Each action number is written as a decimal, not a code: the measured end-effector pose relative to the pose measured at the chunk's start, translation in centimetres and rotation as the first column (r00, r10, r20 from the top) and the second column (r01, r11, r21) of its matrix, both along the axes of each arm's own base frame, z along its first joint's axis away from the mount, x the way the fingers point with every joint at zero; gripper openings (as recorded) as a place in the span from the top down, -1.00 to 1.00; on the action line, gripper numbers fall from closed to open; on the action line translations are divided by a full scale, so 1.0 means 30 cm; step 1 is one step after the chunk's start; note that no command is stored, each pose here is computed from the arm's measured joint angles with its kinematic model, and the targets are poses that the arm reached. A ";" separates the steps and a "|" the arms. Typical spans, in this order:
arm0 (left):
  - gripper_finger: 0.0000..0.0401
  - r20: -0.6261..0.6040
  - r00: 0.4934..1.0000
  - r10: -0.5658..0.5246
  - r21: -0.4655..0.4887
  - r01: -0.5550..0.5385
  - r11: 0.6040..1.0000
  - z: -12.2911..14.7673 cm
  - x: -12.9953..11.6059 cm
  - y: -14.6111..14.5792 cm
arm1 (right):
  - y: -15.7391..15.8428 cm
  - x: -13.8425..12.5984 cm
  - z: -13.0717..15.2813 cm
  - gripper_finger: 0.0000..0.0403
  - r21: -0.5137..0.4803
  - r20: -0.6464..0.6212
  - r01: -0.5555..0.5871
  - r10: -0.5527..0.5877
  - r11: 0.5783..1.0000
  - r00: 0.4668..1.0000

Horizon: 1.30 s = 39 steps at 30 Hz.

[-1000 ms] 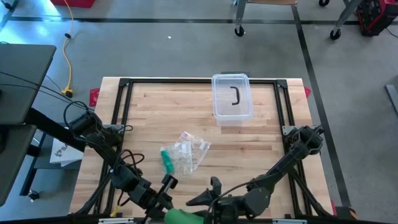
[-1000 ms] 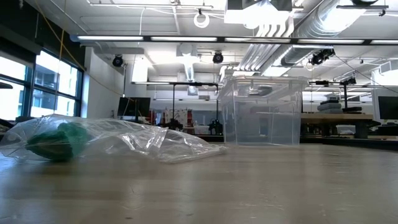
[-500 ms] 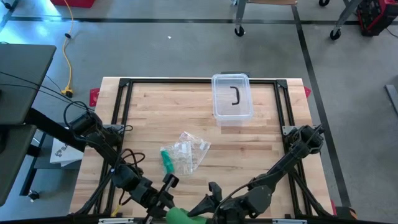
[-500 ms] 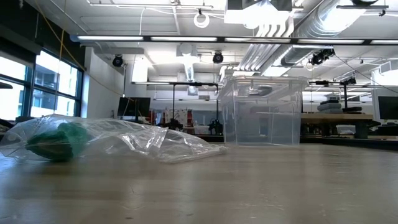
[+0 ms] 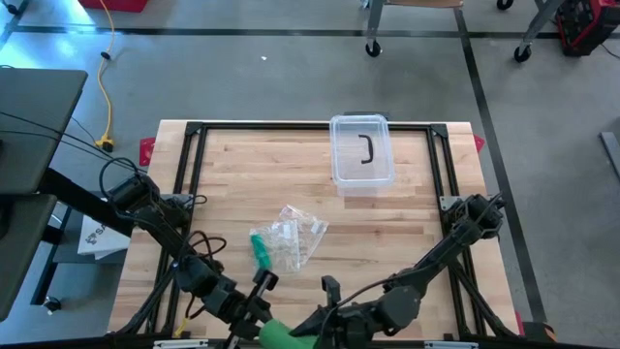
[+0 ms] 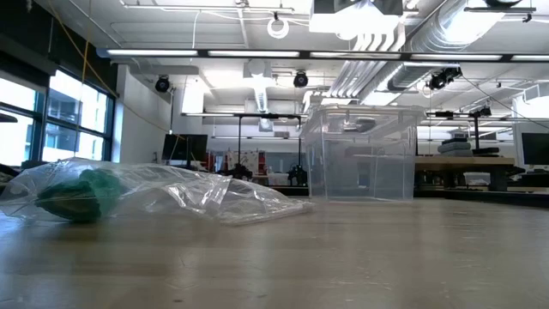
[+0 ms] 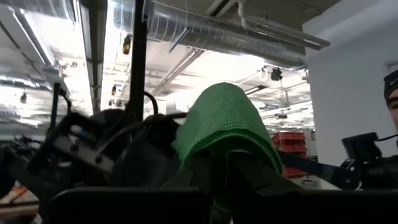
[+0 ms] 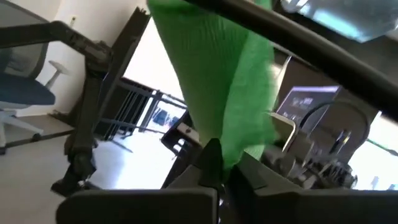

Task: Roll bandage
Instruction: Roll the green bandage

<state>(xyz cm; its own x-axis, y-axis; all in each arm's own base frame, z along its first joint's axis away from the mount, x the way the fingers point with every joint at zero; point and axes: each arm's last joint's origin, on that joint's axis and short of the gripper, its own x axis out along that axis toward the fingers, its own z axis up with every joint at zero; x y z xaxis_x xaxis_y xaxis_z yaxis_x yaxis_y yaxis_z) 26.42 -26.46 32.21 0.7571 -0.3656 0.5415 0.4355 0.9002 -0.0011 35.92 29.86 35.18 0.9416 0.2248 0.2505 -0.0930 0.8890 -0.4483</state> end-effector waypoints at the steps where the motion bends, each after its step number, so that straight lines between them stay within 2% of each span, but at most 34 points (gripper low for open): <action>1: 0.93 0.007 1.000 0.007 0.014 -0.007 1.000 0.000 -0.003 -0.003 | 0.005 -0.003 -0.003 0.99 0.006 -0.011 -0.007 0.007 1.000 1.000; 5: 0.93 0.028 0.998 0.056 0.039 -0.057 0.998 0.004 -0.020 -0.014 | 0.024 0.000 -0.029 1.00 0.049 -0.035 -0.032 0.034 0.998 0.999; 9: 0.93 0.018 0.993 0.115 0.057 -0.116 0.992 0.001 -0.029 -0.022 | 0.049 -0.002 -0.054 1.00 0.047 -0.042 -0.048 0.050 0.998 0.998; 21: 0.93 -0.032 0.962 0.271 0.087 -0.267 0.960 -0.018 -0.016 -0.016 | 0.086 -0.041 -0.033 1.00 0.090 0.027 -0.112 0.110 0.990 0.994; 28: 0.93 -0.073 0.958 0.276 0.057 -0.272 0.961 -0.066 0.026 -0.014 | 0.056 -0.014 -0.033 1.00 0.142 0.026 -0.114 0.112 0.983 0.993; 39: 0.93 -0.100 0.950 0.295 0.083 -0.288 0.954 -0.092 0.024 -0.034 | 0.045 -0.005 -0.036 0.96 0.168 0.014 -0.098 0.097 0.981 0.995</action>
<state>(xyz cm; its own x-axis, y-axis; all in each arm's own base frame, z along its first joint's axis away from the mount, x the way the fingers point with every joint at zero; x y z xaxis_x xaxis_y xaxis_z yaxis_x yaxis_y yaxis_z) 27.13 -27.47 29.47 0.8895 -0.1527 0.4306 0.1548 0.9875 0.0304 35.79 31.21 34.10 0.9159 0.2691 0.2979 -0.1804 0.9388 -0.2934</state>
